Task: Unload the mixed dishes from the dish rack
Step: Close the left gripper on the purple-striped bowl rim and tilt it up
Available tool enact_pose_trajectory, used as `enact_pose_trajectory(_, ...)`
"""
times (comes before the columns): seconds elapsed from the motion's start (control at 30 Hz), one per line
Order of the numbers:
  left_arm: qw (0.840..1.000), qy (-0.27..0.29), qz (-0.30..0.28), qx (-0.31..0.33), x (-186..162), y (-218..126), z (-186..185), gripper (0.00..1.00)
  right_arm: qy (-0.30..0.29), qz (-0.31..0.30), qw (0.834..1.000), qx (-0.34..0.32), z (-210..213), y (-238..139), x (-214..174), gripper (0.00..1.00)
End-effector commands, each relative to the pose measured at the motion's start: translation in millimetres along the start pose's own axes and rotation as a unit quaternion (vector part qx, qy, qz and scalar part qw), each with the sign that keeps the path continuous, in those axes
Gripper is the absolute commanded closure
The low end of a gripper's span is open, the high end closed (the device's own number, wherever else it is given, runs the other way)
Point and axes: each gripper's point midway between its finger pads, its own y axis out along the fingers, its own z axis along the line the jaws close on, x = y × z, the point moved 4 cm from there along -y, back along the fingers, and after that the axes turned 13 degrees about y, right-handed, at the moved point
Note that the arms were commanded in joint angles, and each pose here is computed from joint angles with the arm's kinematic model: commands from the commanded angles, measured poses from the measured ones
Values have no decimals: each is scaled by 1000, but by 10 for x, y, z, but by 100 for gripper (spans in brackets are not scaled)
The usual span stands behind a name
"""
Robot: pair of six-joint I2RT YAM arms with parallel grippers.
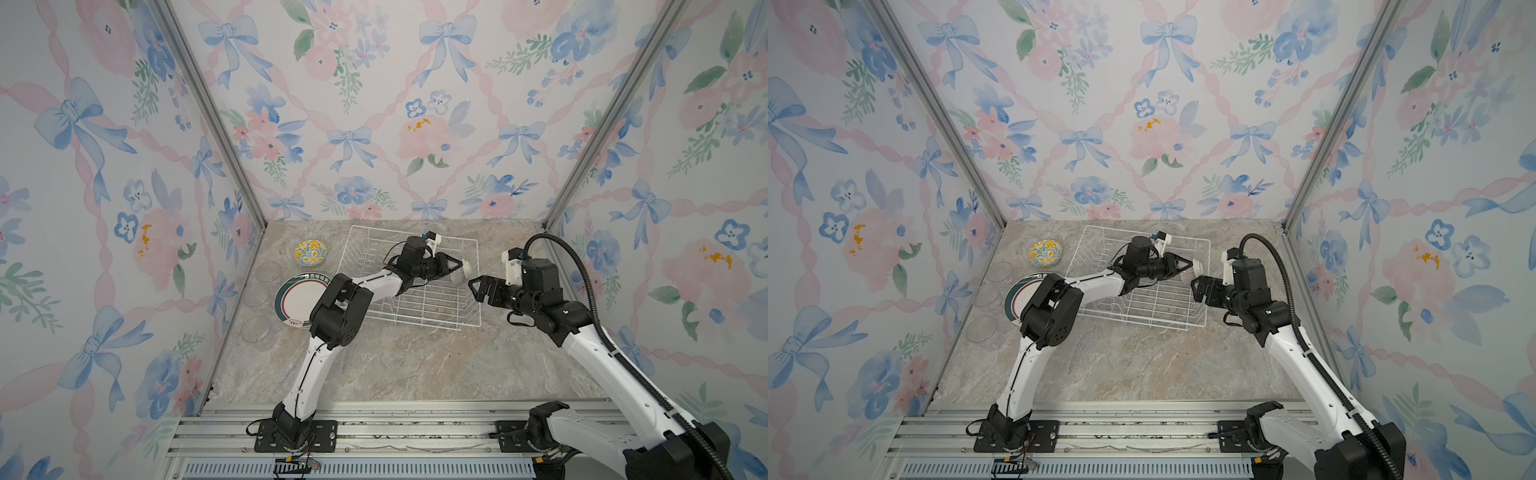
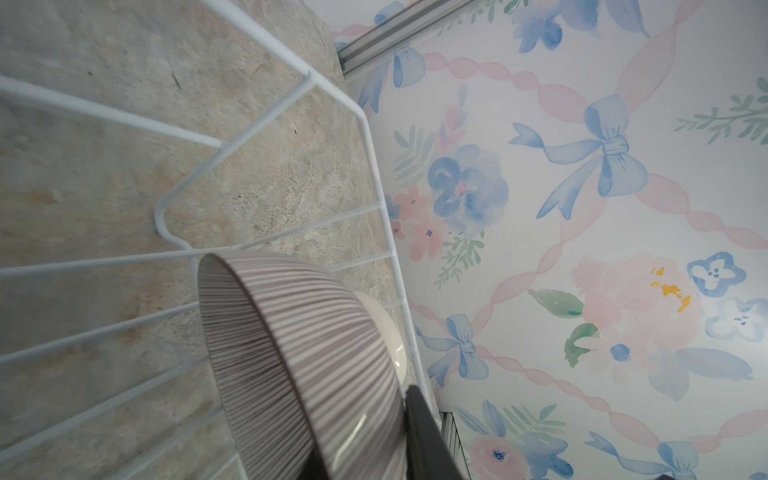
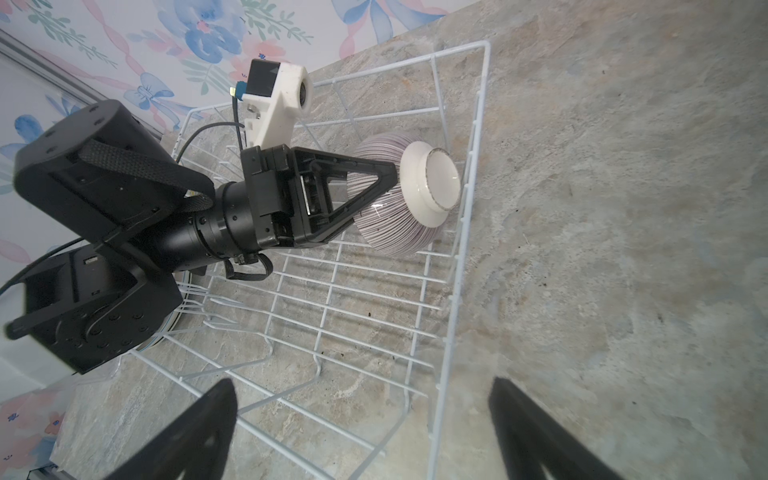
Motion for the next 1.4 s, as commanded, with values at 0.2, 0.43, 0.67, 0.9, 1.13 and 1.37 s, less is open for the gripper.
enact_pose_trajectory(0.2, 1000, 7, 2, 8, -31, 48, 114, 86, 5, 9, 1000, -8, -58, -2, -29, 3)
enact_pose_trajectory(0.43, 1000, 17, 0, 5, -4, 31, 78, 100, 6, 2, 1000, -2, -48, -33, -20, 3)
enact_pose_trajectory(0.67, 1000, 25, -3, 13, 31, -5, 55, 100, 6, 3, 1000, -1, -50, -13, -26, 3)
enact_pose_trajectory(0.9, 999, 28, -4, 17, 44, -19, 28, 100, 5, 3, 1000, 0, -47, -21, -30, 3)
enact_pose_trajectory(1.13, 999, 42, -2, 33, 67, -57, 0, 100, 7, 5, 1000, -2, -57, -4, -36, 3)
enact_pose_trajectory(1.37, 996, 61, 3, 59, 77, -93, -12, 100, 9, 5, 1000, 4, -39, 6, -28, 3)
